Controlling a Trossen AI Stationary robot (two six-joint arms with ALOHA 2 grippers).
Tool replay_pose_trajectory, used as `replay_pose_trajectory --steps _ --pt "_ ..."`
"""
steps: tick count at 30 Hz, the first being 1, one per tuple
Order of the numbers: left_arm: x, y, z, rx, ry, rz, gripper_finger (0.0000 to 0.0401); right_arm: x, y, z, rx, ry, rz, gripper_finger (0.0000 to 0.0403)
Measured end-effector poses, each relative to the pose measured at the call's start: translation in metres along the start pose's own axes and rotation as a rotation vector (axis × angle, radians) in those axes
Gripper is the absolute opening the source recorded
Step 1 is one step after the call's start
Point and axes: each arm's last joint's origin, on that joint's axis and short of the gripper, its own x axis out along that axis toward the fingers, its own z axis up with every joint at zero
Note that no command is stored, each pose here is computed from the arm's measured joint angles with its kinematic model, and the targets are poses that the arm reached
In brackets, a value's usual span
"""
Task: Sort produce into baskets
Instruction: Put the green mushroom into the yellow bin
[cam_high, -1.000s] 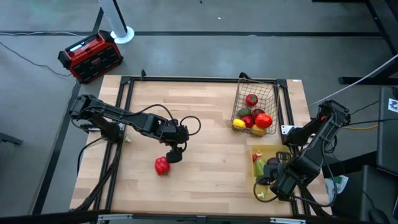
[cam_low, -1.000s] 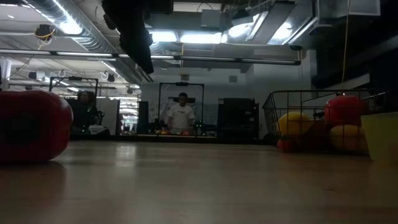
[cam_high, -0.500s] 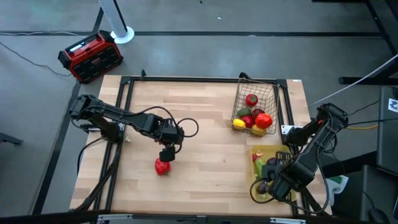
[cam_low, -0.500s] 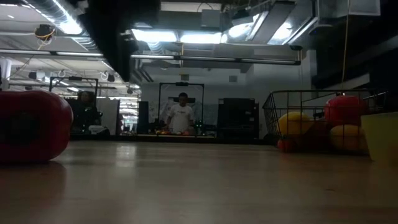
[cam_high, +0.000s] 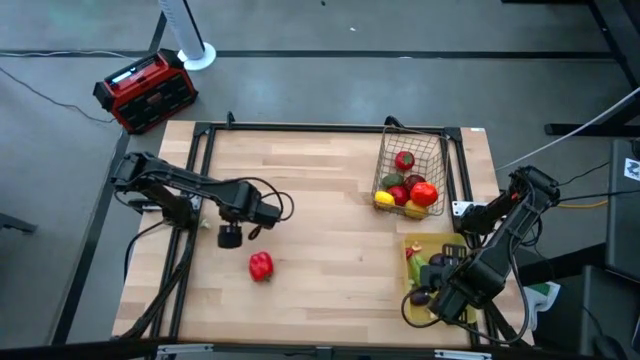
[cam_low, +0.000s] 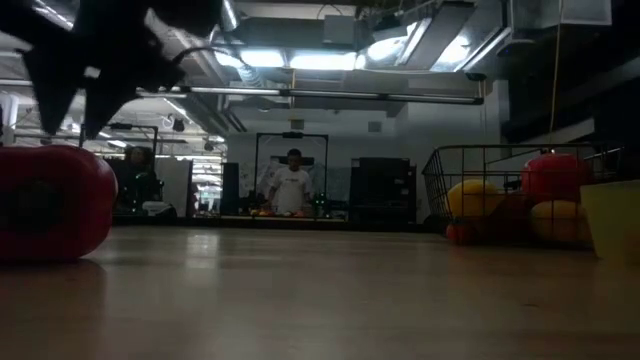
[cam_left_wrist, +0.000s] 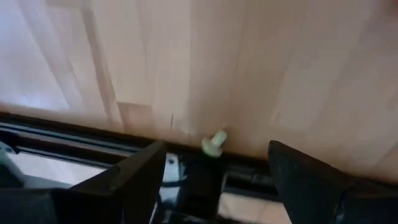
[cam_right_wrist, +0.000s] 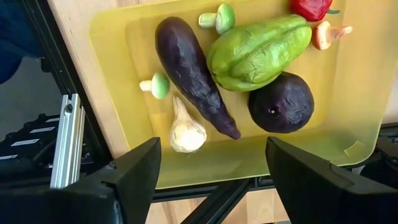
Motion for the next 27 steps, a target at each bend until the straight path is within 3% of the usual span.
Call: replay_pose_trajectory --steps 7,12,27 --pt "0.034 -0.001 -0.009 0.121 0.136 0.029 0.0278 0.000 0.000 0.001 -0.001 -0.024 -0.009 0.0287" --pt "0.059 -0.002 -0.018 0.126 0.229 0.016 0.0278 0.000 -0.001 0.002 -0.002 -0.068 -0.034 0.0287" --pt "0.111 -0.002 -0.033 0.120 0.298 0.002 0.0278 0.000 -0.001 0.003 -0.002 -0.103 -0.054 0.0287"
